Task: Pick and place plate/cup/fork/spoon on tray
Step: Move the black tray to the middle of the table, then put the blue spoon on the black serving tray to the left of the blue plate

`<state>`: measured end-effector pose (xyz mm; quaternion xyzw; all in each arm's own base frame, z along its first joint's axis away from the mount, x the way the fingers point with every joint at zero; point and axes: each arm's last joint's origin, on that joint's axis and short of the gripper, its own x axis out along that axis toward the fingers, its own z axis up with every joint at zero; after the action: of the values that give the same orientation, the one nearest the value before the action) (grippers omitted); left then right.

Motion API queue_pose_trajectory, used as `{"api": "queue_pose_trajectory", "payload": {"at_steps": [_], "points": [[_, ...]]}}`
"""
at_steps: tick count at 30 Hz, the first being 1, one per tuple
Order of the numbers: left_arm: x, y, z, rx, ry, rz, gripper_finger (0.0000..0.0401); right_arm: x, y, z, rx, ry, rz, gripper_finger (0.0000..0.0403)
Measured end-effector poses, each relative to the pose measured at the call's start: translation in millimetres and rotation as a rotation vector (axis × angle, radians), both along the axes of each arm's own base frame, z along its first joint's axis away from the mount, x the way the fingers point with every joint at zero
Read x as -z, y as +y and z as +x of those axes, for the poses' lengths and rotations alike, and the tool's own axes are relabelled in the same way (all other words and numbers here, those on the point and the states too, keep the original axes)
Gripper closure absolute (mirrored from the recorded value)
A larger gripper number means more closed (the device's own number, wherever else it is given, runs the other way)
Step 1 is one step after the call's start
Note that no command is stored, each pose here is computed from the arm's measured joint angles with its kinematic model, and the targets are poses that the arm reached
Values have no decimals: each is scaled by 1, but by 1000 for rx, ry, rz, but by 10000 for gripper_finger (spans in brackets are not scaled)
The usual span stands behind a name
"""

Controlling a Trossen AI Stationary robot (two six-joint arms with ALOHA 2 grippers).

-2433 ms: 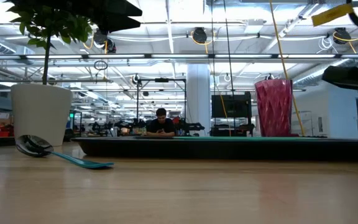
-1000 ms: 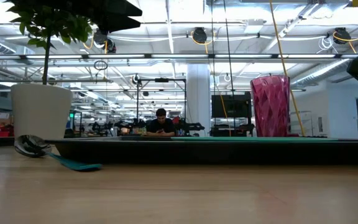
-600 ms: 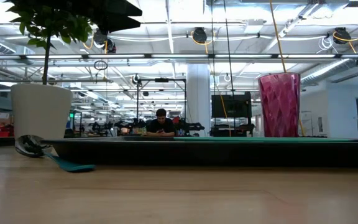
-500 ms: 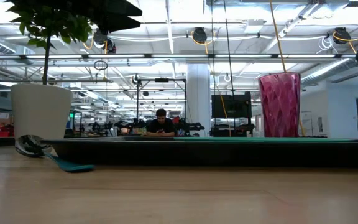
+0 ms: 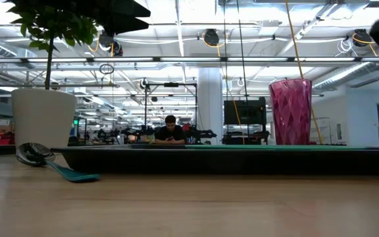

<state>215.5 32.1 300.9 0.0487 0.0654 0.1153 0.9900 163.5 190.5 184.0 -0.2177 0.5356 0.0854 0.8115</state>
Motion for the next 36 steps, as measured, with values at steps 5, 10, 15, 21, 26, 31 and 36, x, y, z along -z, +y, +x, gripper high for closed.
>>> {"api": "queue_pose_trajectory", "payload": {"at_steps": [5, 10, 15, 21, 26, 31, 36], "points": [[0, 0, 0, 0, 0, 0, 123, -11, -3, -4, 42, -28, 60, 325], [0, 0, 0, 0, 0, 0, 123, -16, -24, -19, 274, 56, -16, 325], [0, 0, 0, 0, 0, 0, 123, -20, -51, -31, 659, 105, -65, 325], [0, 0, 0, 0, 0, 0, 123, -12, -61, -30, 787, 79, 15, 325], [0, 0, 0, -1, 0, 0, 123, -12, -63, -3, 784, -52, 133, 325], [0, 0, 0, 0, 0, 0, 123, -7, -74, 27, 755, -57, 220, 326], [0, 0, 0, 0, 0, 0, 123, -9, -80, 53, 680, -112, 246, 326]]}}
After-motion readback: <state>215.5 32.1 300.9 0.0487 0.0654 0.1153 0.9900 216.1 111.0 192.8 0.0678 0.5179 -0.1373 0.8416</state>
